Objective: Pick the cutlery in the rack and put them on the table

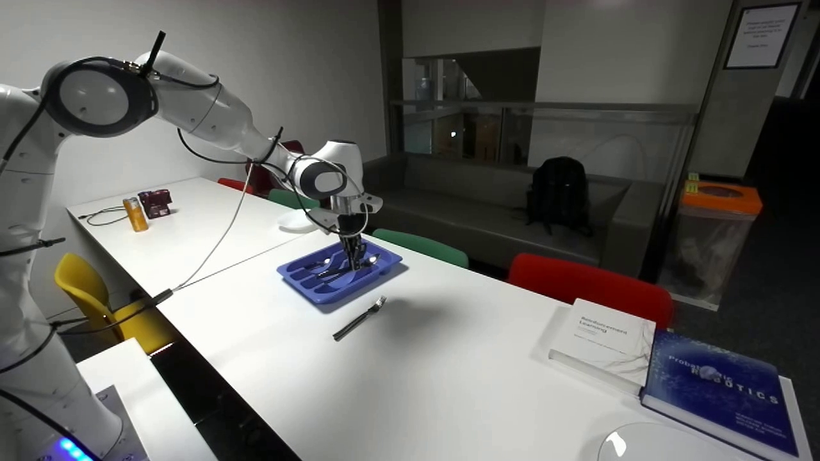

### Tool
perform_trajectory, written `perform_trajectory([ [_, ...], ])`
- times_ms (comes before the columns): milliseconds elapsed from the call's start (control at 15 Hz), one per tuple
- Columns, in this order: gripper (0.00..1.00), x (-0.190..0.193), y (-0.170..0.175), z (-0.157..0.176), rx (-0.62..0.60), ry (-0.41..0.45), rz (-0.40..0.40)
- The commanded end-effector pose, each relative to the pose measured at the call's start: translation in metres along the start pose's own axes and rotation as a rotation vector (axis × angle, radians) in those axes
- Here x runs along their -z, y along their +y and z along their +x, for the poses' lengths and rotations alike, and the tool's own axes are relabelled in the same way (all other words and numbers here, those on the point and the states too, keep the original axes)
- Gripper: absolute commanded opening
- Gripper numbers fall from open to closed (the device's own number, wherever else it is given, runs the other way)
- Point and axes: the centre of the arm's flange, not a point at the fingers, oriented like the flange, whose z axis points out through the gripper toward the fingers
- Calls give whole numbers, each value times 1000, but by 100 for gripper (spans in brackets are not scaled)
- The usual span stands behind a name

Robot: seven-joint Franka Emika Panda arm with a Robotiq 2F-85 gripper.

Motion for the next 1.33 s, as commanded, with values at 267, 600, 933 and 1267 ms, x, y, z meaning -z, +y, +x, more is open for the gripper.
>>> perform_trajectory([
  [267,5,-5,10,2,10,-20,-11],
  [600,5,2,35,1,28,-18,-19],
  [933,5,0,63,0,93,-23,-38],
  [1267,5,-9,94,1,147,-30,-23],
])
